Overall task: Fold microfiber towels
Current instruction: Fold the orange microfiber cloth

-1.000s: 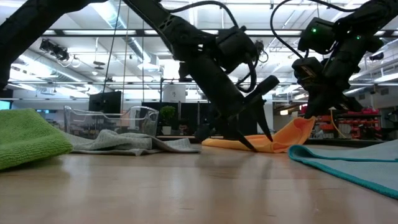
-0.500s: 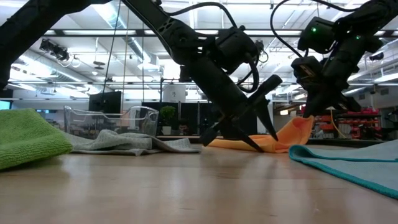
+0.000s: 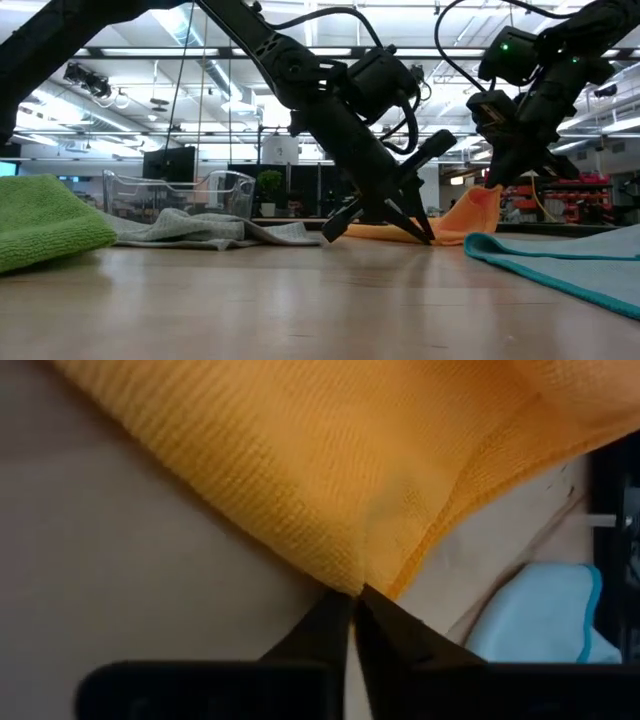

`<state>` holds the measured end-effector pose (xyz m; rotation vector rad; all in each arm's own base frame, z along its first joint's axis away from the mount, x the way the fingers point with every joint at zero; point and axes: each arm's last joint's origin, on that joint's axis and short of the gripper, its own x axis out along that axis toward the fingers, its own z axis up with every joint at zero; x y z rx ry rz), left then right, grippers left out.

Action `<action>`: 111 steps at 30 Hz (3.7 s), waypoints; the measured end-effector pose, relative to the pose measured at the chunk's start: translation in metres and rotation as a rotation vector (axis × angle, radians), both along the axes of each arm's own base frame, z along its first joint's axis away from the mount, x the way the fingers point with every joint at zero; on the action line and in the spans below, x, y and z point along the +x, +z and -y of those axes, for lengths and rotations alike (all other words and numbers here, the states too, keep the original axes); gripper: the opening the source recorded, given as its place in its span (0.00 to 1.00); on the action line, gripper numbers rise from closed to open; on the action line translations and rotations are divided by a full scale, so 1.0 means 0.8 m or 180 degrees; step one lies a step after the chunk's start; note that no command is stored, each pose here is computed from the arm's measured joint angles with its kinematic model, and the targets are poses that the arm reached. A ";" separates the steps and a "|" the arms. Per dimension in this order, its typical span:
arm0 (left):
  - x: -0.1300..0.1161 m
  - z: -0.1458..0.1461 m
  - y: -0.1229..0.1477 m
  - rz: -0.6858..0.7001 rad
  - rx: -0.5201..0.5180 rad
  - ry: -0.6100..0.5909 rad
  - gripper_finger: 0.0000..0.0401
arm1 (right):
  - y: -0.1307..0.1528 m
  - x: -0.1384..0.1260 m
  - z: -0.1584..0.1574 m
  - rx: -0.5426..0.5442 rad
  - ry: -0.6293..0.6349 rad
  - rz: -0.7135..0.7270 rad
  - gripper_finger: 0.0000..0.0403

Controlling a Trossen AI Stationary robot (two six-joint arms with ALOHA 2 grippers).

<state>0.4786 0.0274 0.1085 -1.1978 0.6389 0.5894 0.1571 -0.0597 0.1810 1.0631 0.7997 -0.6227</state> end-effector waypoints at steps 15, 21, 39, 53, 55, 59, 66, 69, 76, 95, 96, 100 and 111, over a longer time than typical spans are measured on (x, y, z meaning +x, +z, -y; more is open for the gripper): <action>0.005 -0.013 0.024 0.0333 0.0314 -0.0189 0.01 | 0.007 -0.001 0.002 -0.0129 -0.0121 -0.0008 0.00; 0.003 -0.022 0.043 0.0410 0.0399 -0.0176 0.01 | 0.017 0.003 0.004 -0.0190 -0.0115 0.0037 0.00; -0.028 -0.040 0.104 0.0011 0.0973 -0.0018 0.00 | 0.043 -0.008 0.012 -0.0465 -0.0484 -0.0392 0.00; -0.039 -0.080 0.113 -0.0050 0.1086 0.0106 0.00 | 0.043 0.016 0.062 -0.0641 -0.0520 -0.0353 0.00; -0.040 -0.085 0.114 -0.0049 0.1114 0.0133 0.00 | 0.040 0.025 0.069 -0.0678 -0.0547 -0.0251 0.00; -0.043 -0.095 0.113 -0.0110 0.1085 0.0201 0.00 | 0.038 0.040 0.083 -0.0688 -0.0595 -0.0267 0.00; -0.061 -0.109 0.117 -0.0498 0.1220 0.0324 0.00 | 0.060 0.077 0.114 -0.0948 -0.0527 -0.0317 0.00; -0.073 -0.123 0.123 -0.0650 0.1269 0.0367 0.00 | 0.070 0.093 0.126 -0.1050 -0.0506 -0.0331 0.00; -0.088 -0.159 0.124 -0.0762 0.1272 0.0471 0.00 | 0.063 0.126 0.157 -0.1047 -0.0460 -0.0463 0.00; -0.113 -0.218 0.121 -0.0868 0.1220 0.0597 0.02 | 0.038 0.138 0.192 -0.0909 -0.0785 -0.0691 0.03; -0.114 -0.219 0.121 -0.0865 0.1221 0.0604 0.03 | 0.038 0.138 0.193 -0.0909 -0.0789 -0.0690 0.04; -0.115 -0.224 0.122 -0.0836 0.1273 0.0593 0.05 | 0.038 0.137 0.194 -0.0906 -0.0798 -0.0692 0.10; -0.113 -0.234 0.128 -0.0728 0.1547 0.0368 0.18 | 0.038 0.137 0.194 -0.0903 -0.0808 -0.0686 0.31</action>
